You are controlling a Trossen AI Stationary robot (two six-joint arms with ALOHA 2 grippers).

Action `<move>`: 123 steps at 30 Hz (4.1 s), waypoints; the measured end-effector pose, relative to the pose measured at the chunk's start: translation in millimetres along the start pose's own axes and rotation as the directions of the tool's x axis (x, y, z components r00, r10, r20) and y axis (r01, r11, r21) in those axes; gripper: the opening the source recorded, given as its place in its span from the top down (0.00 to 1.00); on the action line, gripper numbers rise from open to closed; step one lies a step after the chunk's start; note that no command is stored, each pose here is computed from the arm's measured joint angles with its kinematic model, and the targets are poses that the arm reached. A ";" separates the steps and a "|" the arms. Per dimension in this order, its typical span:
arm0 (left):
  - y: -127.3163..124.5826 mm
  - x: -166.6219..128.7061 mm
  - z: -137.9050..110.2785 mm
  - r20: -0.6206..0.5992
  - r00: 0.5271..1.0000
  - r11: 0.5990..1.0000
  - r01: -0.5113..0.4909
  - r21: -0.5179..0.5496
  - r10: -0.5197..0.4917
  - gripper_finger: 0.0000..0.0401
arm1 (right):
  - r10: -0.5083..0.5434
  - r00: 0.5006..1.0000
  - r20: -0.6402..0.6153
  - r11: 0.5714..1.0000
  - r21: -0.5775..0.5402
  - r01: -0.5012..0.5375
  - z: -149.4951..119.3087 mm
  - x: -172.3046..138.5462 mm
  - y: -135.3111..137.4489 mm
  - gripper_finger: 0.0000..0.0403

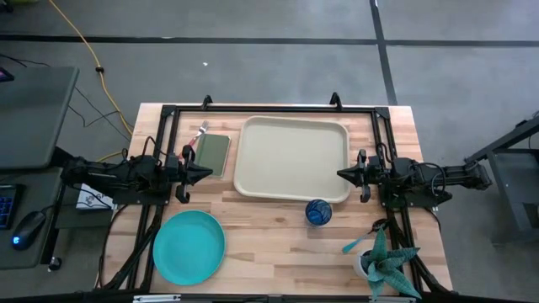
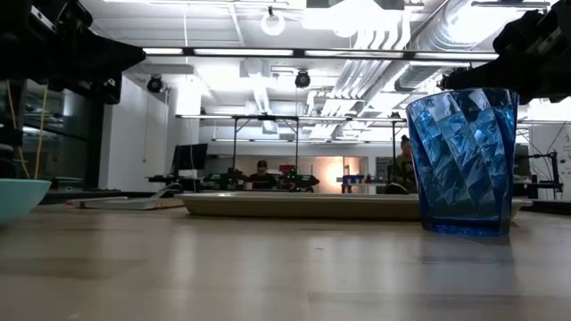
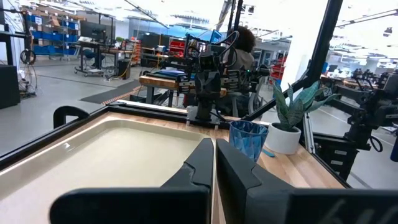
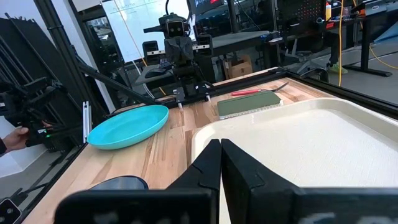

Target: Pick and place plate/cup/fork/spoon on tray

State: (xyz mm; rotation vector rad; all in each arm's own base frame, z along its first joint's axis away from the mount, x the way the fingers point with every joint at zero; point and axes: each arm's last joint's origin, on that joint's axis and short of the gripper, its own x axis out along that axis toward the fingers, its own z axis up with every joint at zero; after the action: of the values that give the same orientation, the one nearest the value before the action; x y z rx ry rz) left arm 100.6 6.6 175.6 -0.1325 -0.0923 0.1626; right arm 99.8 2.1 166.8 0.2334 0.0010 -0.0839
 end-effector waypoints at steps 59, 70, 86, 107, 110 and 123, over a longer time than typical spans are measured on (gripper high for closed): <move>1.0 -1.0 17.1 0.181 0.980 0.985 -0.054 -0.162 0.083 1.00 | 0.000 1.000 0.000 1.000 0.000 0.000 0.0 0.0 0.0 1.00; -5.3 24.1 39.1 0.027 0.994 0.994 -0.106 -0.027 0.107 0.75 | 0.000 1.000 0.000 1.000 0.000 0.000 0.0 0.0 0.0 1.00; -34.3 79.8 63.1 -0.791 0.611 0.985 0.109 0.130 0.037 0.45 | -0.001 1.000 0.000 1.000 0.000 0.001 0.0 0.0 0.0 1.00; -97.3 86.1 -33.0 -0.982 0.149 0.909 0.384 0.162 0.112 0.46 | 0.000 1.000 0.000 1.000 0.000 0.000 0.0 0.0 0.0 1.00; -97.4 87.7 -44.4 -0.985 0.102 0.898 0.406 0.170 0.141 0.46 | 0.000 1.000 0.000 1.000 0.000 0.000 0.0 0.0 0.0 1.00; -100.3 88.4 -62.9 -0.996 -0.033 0.912 0.405 0.059 0.079 0.47 | 0.000 1.000 0.000 1.000 0.000 0.000 0.0 0.0 0.0 1.00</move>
State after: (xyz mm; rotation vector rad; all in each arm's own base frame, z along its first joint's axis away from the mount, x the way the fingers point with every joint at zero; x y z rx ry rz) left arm 209.4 -84.5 134.6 0.1621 1.4981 -0.2307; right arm 99.9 2.1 166.8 0.2334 0.0014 -0.0841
